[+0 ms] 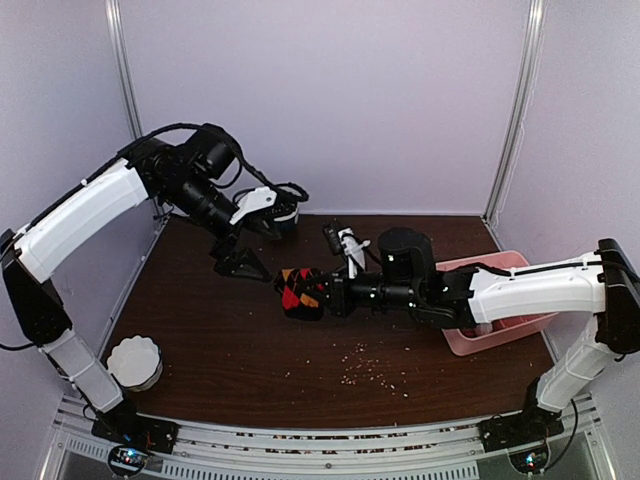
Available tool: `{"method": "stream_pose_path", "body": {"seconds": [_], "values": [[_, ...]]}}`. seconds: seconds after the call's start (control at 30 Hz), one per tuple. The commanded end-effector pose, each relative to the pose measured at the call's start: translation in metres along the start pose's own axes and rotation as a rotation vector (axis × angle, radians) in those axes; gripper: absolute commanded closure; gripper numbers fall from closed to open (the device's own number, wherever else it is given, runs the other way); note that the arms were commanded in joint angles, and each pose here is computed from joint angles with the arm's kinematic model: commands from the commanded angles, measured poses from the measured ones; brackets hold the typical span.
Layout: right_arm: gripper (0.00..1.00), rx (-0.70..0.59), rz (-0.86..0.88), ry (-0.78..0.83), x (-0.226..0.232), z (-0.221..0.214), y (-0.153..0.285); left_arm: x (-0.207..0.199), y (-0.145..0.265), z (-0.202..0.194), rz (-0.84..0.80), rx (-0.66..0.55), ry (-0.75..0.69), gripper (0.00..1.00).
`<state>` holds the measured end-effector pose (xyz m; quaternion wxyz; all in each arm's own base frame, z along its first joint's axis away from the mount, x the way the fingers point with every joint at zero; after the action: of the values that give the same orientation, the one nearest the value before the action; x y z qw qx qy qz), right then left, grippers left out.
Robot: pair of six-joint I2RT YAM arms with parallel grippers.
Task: Roll the socks
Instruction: Roll the sock.
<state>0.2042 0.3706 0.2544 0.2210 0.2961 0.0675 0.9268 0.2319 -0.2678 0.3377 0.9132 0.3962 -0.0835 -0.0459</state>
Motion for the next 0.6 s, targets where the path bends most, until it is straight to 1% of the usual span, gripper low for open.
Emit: {"method": "stream_pose_path", "body": {"seconds": [0.0,0.1,0.2,0.43,0.57], "values": [[1.0,-0.195,-0.06,-0.135,0.005,0.036,0.012,0.014,-0.005,0.005,0.246,0.087,-0.078,0.02],[1.0,-0.248,-0.054,-0.231,0.005,0.042,0.013,0.003,-0.014,0.008,0.271,0.13,-0.137,0.02],[1.0,-0.258,-0.02,-0.299,0.011,0.048,0.011,-0.001,-0.021,0.011,0.321,0.153,-0.187,0.02],[1.0,-0.245,0.021,-0.386,0.02,0.05,0.005,0.01,-0.02,0.018,0.441,0.176,-0.222,0.02],[1.0,-0.244,0.036,-0.421,0.024,0.05,0.002,0.011,-0.022,0.022,0.47,0.18,-0.229,0.02]]}}
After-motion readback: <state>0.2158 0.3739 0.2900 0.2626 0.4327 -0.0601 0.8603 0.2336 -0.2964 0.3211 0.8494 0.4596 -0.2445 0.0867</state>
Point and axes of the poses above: each gripper's point midway between its finger pads, its own y axis back along the fingers, its own x axis along the line the jaws close on, z = x × y, the point moved 7 cm from there along y, back along the fingers, and after that the axes turned 6 degrees about -y, right-handed, at the moved point
